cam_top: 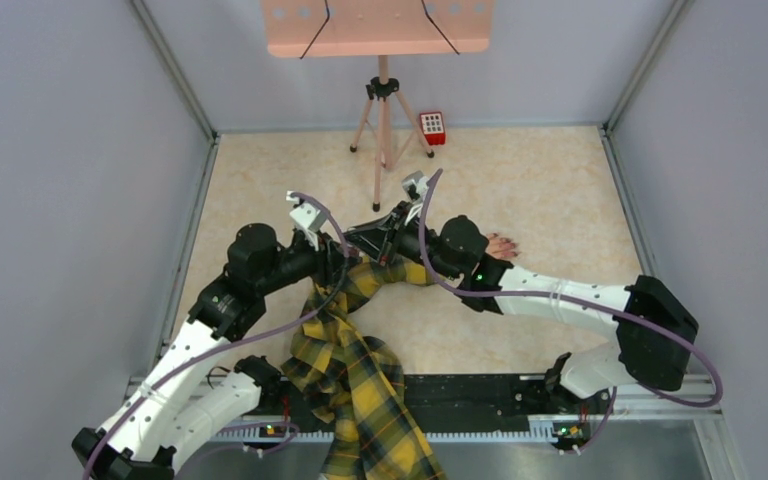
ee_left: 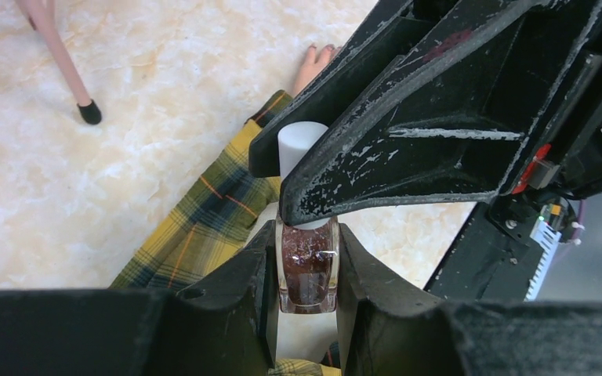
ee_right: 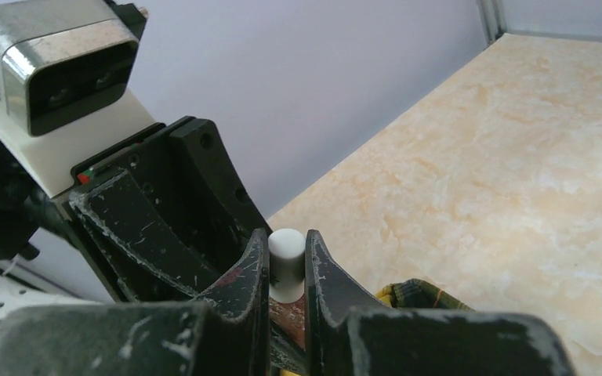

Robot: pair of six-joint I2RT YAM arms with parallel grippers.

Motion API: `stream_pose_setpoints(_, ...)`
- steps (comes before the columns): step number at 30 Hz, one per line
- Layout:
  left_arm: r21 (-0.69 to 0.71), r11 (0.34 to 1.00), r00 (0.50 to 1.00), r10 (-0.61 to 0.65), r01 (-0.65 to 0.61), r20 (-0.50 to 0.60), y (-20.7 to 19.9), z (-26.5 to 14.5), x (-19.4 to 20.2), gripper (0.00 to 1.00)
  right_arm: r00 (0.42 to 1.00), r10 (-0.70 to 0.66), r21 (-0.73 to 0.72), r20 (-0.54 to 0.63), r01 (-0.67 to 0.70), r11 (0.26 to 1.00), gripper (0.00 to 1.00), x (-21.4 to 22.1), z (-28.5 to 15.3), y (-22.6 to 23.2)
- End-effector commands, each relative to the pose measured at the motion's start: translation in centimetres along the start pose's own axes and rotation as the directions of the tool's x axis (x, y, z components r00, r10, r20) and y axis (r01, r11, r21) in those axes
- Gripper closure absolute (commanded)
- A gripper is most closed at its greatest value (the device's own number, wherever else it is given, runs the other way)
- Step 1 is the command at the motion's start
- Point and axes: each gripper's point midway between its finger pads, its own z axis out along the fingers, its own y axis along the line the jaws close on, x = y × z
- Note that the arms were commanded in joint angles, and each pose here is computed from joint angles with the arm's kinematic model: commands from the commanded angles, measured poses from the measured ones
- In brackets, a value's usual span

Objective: Paint the nails
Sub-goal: Unscrew the nail polish bottle.

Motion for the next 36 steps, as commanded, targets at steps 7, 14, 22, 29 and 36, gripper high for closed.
stream_pose_setpoints(7,0.22,0.972,0.991,0.055,-0.081,0.12,-4.3,-1.0,-3.2,1.0,0.994,-0.1,-0.282,-0.053,0.082,0.956,1.0,-1.2,-2.5,4.2)
stream_pose_setpoints(14,0.359,0.925,0.987,0.075,-0.123,0.143,-7.0,-2.2,-3.4,1.0,0.989,-0.12,-0.428,-0.089,0.071,0.901,1.0,-1.1,-3.9,6.2)
stream_pose_setpoints(22,0.494,0.857,0.986,0.093,-0.149,0.137,-9.2,-3.3,-3.0,1.0,0.974,-0.178,-0.603,-0.141,0.058,0.796,1.0,-0.2,-6.3,9.1)
stream_pose_setpoints(29,0.565,0.808,0.985,0.11,-0.165,0.13,-10.4,-4.2,-2.5,1.0,0.96,-0.225,-0.703,-0.168,0.043,0.709,1.0,0.3,-8.2,10.8)
stream_pose_setpoints(36,0.612,0.773,0.985,0.116,-0.169,0.125,-11.2,-4.7,-2.3,1.0,0.951,-0.251,-0.751,-0.179,0.032,0.66,1.0,0.6,-9.2,11.5)
